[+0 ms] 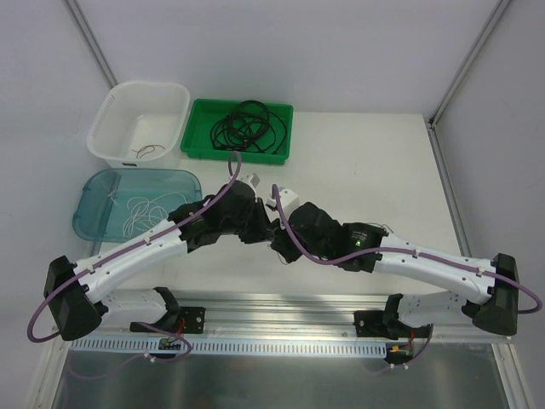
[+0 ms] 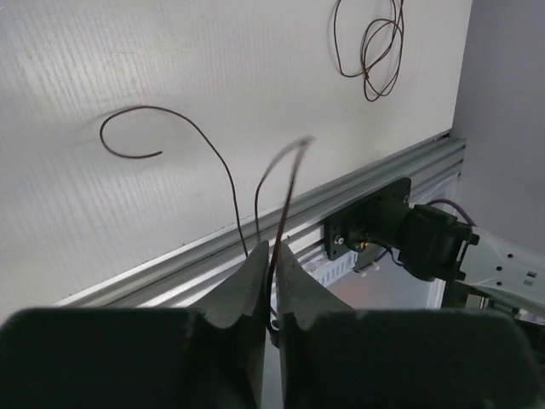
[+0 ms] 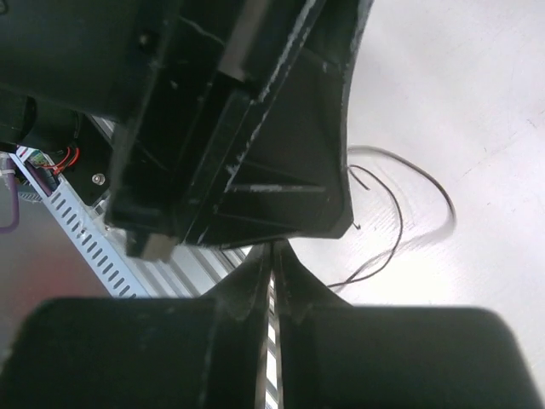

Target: Untangle the cables

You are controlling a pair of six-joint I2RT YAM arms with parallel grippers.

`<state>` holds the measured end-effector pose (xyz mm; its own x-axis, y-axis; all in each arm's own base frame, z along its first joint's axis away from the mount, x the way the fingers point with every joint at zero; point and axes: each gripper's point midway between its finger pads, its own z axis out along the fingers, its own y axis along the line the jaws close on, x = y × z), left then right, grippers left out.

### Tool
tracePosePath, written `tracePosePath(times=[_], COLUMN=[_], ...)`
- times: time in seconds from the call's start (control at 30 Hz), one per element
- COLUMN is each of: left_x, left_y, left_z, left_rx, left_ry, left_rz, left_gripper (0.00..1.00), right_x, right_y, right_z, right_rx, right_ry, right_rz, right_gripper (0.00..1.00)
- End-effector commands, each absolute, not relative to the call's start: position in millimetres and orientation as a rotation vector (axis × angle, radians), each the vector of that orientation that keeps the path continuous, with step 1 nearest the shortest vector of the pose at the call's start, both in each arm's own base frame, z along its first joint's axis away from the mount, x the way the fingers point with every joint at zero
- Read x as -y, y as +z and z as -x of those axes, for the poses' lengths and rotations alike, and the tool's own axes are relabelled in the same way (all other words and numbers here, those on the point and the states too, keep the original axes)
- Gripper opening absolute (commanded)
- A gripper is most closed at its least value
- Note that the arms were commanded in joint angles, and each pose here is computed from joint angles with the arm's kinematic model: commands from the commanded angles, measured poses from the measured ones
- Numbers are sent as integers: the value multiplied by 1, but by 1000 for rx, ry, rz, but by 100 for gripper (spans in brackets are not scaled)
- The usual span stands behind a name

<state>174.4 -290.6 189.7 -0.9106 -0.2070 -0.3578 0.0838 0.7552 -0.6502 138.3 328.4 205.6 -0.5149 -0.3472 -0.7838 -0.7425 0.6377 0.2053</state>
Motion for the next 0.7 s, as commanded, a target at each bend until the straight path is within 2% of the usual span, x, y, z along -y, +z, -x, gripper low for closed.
tracePosePath(times=[0.0, 0.13, 0.3, 0.33, 0.43, 0.47, 0.53, 0.67], left_x=[298, 293, 286, 285, 281, 279, 276, 265], left_y=[207, 213, 233, 237, 249, 251, 269, 302], left_z=[-182, -186, -200, -202, -211, -215, -224, -247], left_rx=[-2473, -2424, -2324, -2304, -2252, -2244, -2192, -2108], left_ry=[-991, -964, -907, -894, -842, -818, -780, -735], left_rz=[93, 57, 4, -26, -67, -75, -107, -125], left_gripper=[2, 0, 0, 0, 0, 0, 0, 0], right_x=[-335, -327, -310, -306, -292, -285, -270, -238], right_y=[225, 226, 227, 224, 227, 224, 225, 215], right_z=[-147, -149, -152, -153, -153, -155, -156, -162], right_rx=[-2065, -2060, -2053, -2058, -2048, -2051, -2050, -2074], right_ry=[710, 690, 641, 628, 607, 580, 547, 423], right_rz=[761, 730, 697, 693, 659, 641, 614, 537], right_gripper=[1, 10, 39, 48, 65, 74, 85, 98])
